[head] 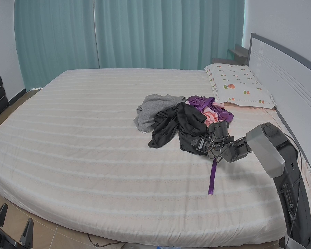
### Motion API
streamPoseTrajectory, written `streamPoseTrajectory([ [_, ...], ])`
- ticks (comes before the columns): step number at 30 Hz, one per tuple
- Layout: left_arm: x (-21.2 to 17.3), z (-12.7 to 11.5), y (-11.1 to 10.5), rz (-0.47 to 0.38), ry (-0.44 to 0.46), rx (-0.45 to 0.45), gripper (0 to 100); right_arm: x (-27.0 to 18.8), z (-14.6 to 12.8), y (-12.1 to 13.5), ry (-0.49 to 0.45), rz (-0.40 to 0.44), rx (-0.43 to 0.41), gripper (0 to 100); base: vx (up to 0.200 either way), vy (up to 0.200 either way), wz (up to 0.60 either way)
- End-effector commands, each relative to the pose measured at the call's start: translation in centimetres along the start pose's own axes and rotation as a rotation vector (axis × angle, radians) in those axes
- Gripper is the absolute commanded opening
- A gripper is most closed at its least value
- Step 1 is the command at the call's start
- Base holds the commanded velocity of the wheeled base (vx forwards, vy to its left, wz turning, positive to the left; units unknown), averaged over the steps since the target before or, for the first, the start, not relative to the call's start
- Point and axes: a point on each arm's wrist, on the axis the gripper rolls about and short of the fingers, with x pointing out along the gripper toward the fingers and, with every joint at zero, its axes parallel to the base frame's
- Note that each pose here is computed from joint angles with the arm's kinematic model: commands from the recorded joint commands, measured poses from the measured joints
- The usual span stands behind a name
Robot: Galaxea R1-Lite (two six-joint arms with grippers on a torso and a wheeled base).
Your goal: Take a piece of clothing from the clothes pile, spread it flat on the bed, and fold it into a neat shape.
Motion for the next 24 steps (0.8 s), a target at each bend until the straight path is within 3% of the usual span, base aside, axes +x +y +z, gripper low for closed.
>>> streamPoseTrajectory([
  [1,0.0,-0.5,0.0,-0.001,0.002,0.000,100,0.7,-0.4,0.1,0.000,0.000,-0.001,100,0.000,0.000,0.00],
  [8,0.0,-0.5,0.0,0.001,0.002,0.000,100,0.8,-0.7,0.7,0.001,0.013,-0.010,100,0.000,0.000,0.00],
  [9,0.0,-0.5,0.0,0.001,0.002,0.000,100,0.8,-0.7,0.7,-0.001,0.014,-0.008,0,0.000,0.000,0.00],
  [17,0.0,-0.5,0.0,0.001,0.002,0.000,100,0.3,-0.1,1.0,-0.017,0.026,0.001,0,0.000,0.000,0.00],
  [21,0.0,-0.5,0.0,0.001,0.002,0.000,100,-1.8,0.5,1.2,0.005,0.031,0.006,0,0.000,0.000,0.00],
  [24,0.0,-0.5,0.0,-0.001,0.002,0.000,100,-4.0,1.3,1.6,0.020,0.080,0.018,0,0.000,0.000,0.00],
])
